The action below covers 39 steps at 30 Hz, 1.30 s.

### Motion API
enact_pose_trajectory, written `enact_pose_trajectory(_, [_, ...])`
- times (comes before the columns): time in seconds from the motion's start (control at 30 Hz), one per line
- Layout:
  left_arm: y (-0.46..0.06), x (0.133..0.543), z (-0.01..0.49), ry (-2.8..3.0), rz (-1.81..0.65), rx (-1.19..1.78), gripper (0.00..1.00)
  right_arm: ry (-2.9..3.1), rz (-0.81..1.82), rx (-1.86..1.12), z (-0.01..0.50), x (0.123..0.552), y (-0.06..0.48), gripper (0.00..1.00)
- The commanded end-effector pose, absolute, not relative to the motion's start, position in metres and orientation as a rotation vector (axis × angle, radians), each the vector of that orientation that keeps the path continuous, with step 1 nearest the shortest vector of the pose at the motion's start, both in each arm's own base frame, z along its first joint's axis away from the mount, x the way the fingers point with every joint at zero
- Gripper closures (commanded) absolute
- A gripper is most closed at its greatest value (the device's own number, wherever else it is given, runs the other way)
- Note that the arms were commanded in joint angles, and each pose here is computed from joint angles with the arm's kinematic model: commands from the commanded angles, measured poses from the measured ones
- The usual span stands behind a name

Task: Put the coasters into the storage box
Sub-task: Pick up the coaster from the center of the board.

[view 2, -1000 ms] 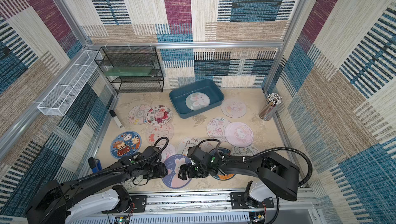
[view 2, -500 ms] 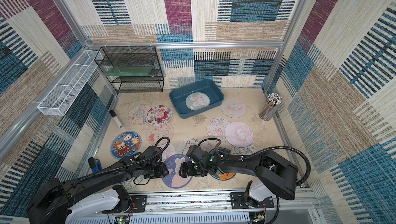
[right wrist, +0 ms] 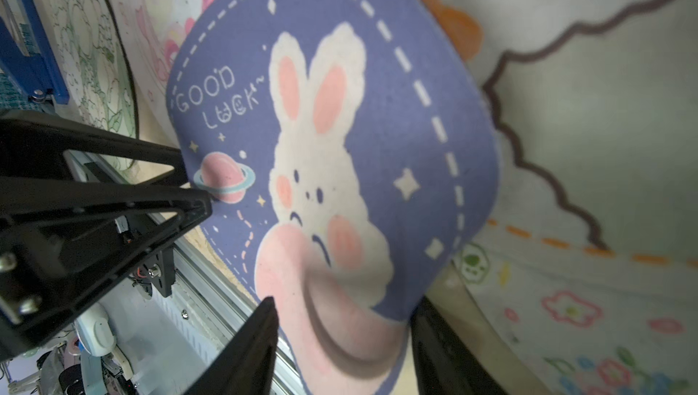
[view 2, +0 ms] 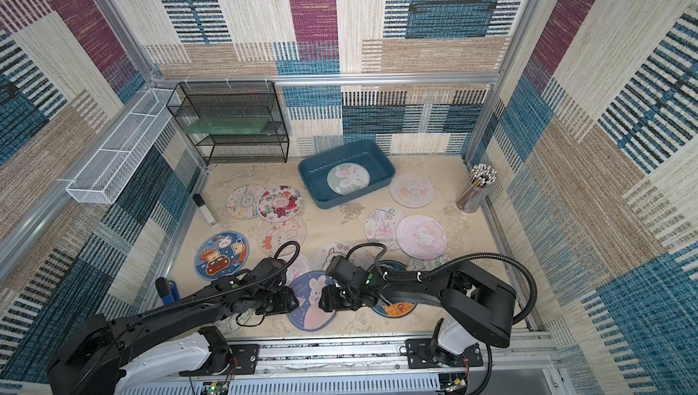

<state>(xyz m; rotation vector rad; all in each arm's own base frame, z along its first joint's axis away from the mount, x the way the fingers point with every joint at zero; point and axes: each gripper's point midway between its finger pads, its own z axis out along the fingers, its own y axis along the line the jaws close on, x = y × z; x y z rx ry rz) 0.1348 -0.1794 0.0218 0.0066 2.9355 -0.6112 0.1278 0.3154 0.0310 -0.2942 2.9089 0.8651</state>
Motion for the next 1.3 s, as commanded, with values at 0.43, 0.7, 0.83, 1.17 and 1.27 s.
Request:
enact_pose_trajectory(0.43, [-0.155,0.118,0.009,3.012,-0.473,-0.005,0.55,2.928,0.765,-0.295,0.032,0.131,0.313,0.82])
enact_pose_trajectory(0.7, [-0.154,0.124,0.036,2.958,-0.481,-0.01,0.38,2.89,0.782,-0.312,0.056,0.135,0.322,0.91])
enact_pose_trajectory(0.83, [-0.153,0.136,0.067,2.862,-0.498,-0.019,0.21,2.832,0.796,-0.335,0.09,0.144,0.331,0.92])
enact_pose_trajectory(1.17, [-0.158,0.171,0.115,2.742,-0.528,-0.016,0.11,2.649,0.792,-0.286,0.189,0.203,0.333,0.92])
enact_pose_trajectory(1.27, [-0.158,0.181,0.119,2.725,-0.566,-0.045,0.11,2.58,0.807,-0.263,0.215,0.233,0.329,0.92])
